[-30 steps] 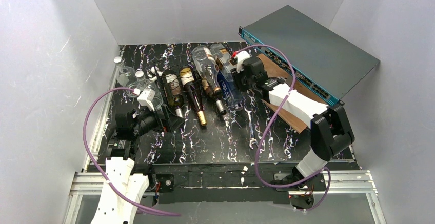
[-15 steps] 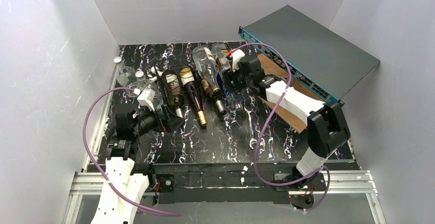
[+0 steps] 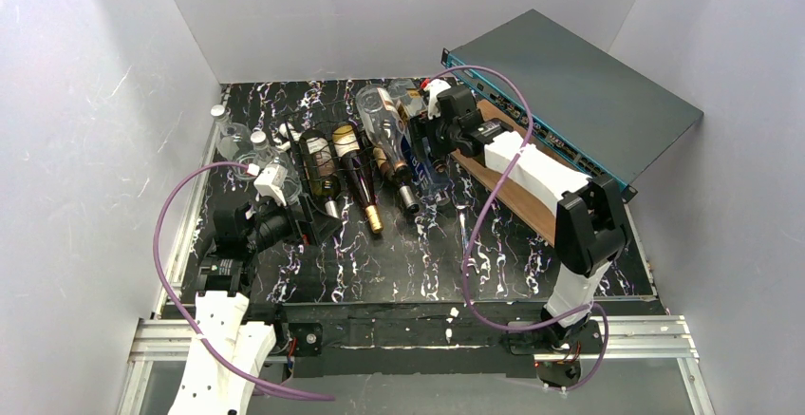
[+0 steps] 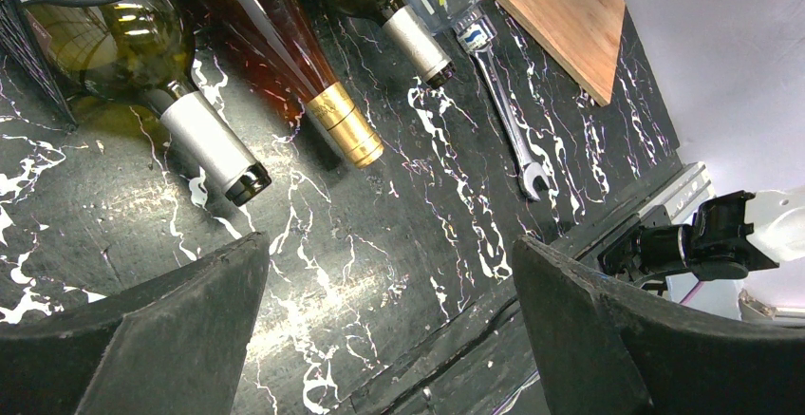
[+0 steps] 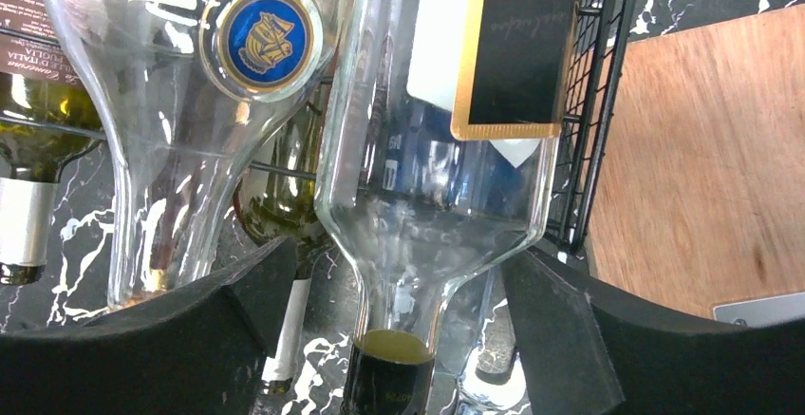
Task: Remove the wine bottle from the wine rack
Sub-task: Pick up the wine bottle from the wine rack.
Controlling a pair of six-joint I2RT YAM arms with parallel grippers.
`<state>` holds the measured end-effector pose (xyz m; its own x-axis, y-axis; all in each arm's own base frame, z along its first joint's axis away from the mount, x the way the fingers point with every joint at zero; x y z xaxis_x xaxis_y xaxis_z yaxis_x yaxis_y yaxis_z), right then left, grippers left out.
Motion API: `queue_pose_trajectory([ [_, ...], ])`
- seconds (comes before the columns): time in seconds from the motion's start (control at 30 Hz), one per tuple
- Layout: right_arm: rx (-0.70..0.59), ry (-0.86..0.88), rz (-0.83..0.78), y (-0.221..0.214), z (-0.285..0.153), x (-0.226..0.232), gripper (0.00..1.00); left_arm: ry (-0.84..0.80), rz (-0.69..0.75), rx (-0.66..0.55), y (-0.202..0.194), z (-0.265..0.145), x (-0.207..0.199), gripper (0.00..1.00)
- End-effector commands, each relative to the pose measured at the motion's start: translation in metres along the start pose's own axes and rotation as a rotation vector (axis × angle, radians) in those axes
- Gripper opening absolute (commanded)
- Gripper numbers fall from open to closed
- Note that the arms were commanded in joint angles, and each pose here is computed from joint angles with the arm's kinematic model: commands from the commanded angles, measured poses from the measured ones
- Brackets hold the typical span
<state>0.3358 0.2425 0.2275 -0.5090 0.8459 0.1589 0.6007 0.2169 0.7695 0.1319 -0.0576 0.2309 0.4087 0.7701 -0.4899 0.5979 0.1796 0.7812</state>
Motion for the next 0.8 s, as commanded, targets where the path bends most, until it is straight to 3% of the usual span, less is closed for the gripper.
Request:
queue_pose_trajectory([
  [0.0,-0.153,0.048,0.01,0.04,0.011,0.009,0.91,-0.02,0.016,0.002,0.002,-0.001,-0.002,0.98],
  [0.27,-0.167,-0.06,-0.033,0.044,0.015,-0.001,0.92,-0.022,0.017,0.002,0.002,-0.001,-0.002,0.98],
  [0.77,-0.184,-0.072,-0.005,0.056,0.028,0.001,0.94,-0.023,0.013,0.008,0.002,0.0,-0.001,0.98],
])
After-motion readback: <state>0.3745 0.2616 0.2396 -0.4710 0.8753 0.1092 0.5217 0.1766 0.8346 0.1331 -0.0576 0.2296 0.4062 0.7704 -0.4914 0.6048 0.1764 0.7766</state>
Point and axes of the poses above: each gripper's point midway between its finger pads, its own z axis out along the fingers, its own x axis along the line the jaws close on, y = z × x, the point moved 10 cm from there along -z, back along the fingers, and after that the axes turned 3 degrees about z, right-handed, at the moved point
